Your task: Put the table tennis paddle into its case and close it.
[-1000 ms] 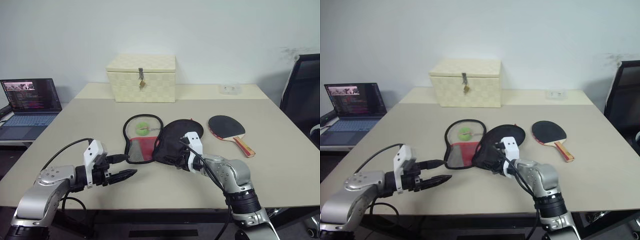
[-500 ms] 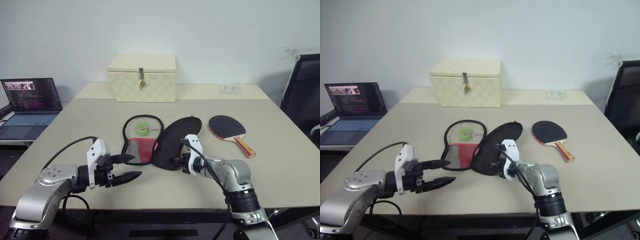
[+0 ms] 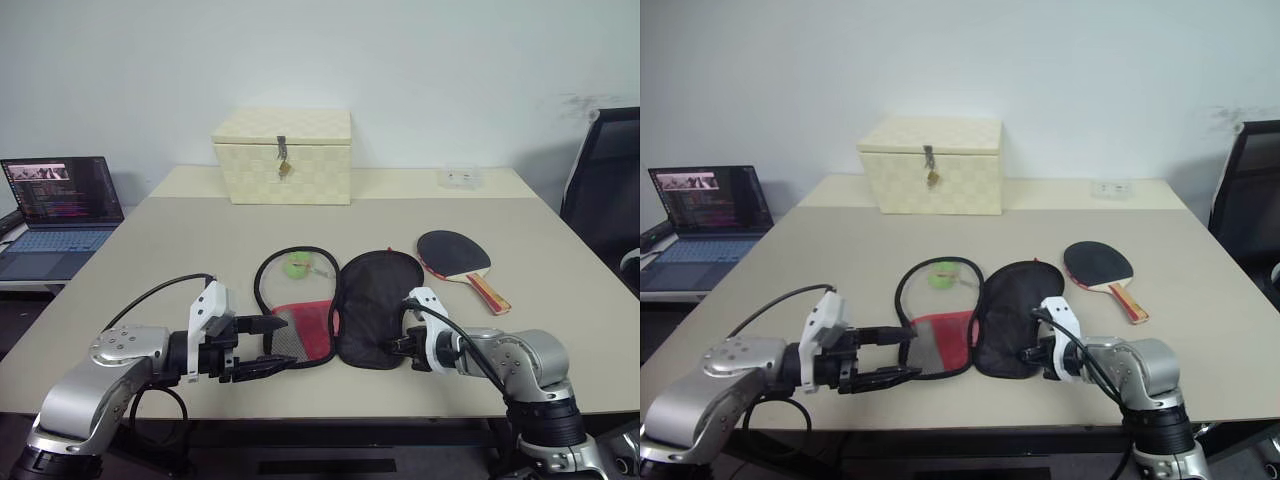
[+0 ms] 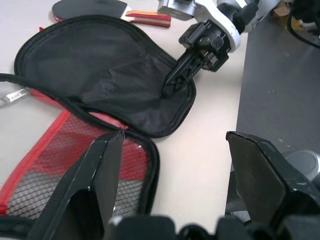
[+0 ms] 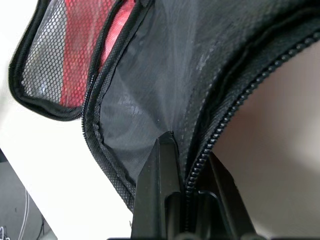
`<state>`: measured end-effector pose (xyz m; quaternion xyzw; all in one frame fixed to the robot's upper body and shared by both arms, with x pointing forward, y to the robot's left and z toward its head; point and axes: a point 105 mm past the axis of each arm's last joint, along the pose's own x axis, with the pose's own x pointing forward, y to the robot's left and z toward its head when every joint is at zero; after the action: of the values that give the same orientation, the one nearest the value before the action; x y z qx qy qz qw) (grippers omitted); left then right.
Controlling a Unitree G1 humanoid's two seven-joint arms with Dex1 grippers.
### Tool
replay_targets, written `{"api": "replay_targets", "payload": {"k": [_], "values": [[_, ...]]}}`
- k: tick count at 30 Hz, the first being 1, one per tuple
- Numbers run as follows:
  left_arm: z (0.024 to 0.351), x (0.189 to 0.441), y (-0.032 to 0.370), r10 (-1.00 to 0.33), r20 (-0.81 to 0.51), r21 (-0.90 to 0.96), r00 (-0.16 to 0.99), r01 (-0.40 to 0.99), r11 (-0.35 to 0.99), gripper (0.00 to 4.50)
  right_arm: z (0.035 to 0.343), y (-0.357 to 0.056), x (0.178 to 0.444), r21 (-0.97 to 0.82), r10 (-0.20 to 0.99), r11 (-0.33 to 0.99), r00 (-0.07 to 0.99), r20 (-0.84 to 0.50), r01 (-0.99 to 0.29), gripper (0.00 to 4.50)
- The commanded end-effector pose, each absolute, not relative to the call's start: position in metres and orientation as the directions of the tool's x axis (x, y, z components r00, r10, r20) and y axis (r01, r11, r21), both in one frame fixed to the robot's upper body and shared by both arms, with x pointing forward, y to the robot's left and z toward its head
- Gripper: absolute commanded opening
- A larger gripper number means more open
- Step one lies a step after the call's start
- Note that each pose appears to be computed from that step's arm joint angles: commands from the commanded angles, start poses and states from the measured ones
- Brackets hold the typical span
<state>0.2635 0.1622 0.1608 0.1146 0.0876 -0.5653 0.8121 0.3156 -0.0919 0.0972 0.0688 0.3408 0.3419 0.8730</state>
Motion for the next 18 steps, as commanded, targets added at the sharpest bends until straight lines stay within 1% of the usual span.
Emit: {"api": "replay_targets", "payload": {"k": [1,11,13,14,18], "values": [[0.168,0.263,0.16,-0.905,-0.265,0.125,0.332,0.943,0.309,3.56,0.104,-0.104,0.314,0.33,0.639,0.76,0.549,-0.539,-0.56,0.06],[0.166,0.264,0.159,-0.906,-0.268,0.127,0.327,0.944,0.303,3.56,0.107,-0.111,0.325,0.295,0.61,0.782,0.575,-0.546,-0.549,0.06],[0.166,0.264,0.158,-0.906,-0.268,0.128,0.327,0.944,0.303,3.56,0.108,-0.113,0.325,0.296,0.608,0.784,0.578,-0.544,-0.546,0.48],[0.165,0.264,0.158,-0.906,-0.268,0.129,0.327,0.944,0.303,3.56,0.109,-0.114,0.325,0.294,0.608,0.784,0.579,-0.543,-0.547,0.62],[0.165,0.264,0.157,-0.905,-0.268,0.132,0.33,0.943,0.304,3.56,0.115,-0.122,0.327,0.259,0.589,0.796,0.604,-0.537,-0.547,1.85]]}}
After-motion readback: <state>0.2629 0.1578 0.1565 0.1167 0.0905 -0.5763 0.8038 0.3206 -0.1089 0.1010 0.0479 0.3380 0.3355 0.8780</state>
